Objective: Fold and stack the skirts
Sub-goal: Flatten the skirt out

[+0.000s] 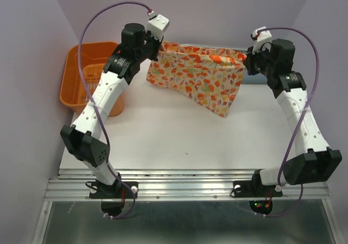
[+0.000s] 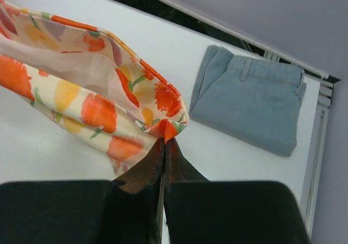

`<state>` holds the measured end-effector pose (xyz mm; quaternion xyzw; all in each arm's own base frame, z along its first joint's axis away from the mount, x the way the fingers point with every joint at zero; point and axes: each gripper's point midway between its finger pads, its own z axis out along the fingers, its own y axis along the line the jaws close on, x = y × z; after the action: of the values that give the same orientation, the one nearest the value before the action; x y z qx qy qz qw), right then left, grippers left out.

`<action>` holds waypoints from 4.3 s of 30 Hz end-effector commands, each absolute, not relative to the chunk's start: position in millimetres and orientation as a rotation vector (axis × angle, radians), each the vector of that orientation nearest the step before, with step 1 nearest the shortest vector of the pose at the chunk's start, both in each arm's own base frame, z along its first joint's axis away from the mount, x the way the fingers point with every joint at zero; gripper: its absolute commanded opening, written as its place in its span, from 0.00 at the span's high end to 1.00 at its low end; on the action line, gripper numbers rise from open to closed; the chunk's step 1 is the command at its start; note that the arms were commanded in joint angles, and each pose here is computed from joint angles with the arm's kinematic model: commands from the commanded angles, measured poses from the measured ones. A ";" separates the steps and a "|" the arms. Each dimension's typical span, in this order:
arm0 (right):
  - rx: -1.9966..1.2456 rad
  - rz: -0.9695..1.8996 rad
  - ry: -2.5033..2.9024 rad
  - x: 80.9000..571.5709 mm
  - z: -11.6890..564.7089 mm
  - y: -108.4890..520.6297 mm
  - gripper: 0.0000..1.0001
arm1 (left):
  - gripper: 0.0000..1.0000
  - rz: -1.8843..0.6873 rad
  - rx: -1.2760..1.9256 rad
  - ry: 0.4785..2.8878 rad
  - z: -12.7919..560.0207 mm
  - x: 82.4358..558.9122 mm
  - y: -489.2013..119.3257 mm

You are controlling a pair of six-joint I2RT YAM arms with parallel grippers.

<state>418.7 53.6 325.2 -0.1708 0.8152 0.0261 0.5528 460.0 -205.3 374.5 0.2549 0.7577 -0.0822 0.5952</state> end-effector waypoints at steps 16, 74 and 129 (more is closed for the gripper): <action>-0.192 -0.046 1.673 385.8 414.9 7.5 0.99 | 1.00 -0.074 0.183 1.695 409.9 393.7 -81.3; -0.523 0.509 2.322 424.6 211.2 112.5 0.31 | 0.14 -0.086 0.066 1.985 324.8 430.8 -106.9; -0.672 0.302 2.599 410.5 92.4 117.6 0.27 | 0.36 -0.197 0.794 2.174 184.1 514.9 -206.5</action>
<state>403.8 127.4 108.9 -0.2636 0.9271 0.1234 0.2361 490.2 -235.9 132.6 0.3462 0.8690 -0.1061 0.3372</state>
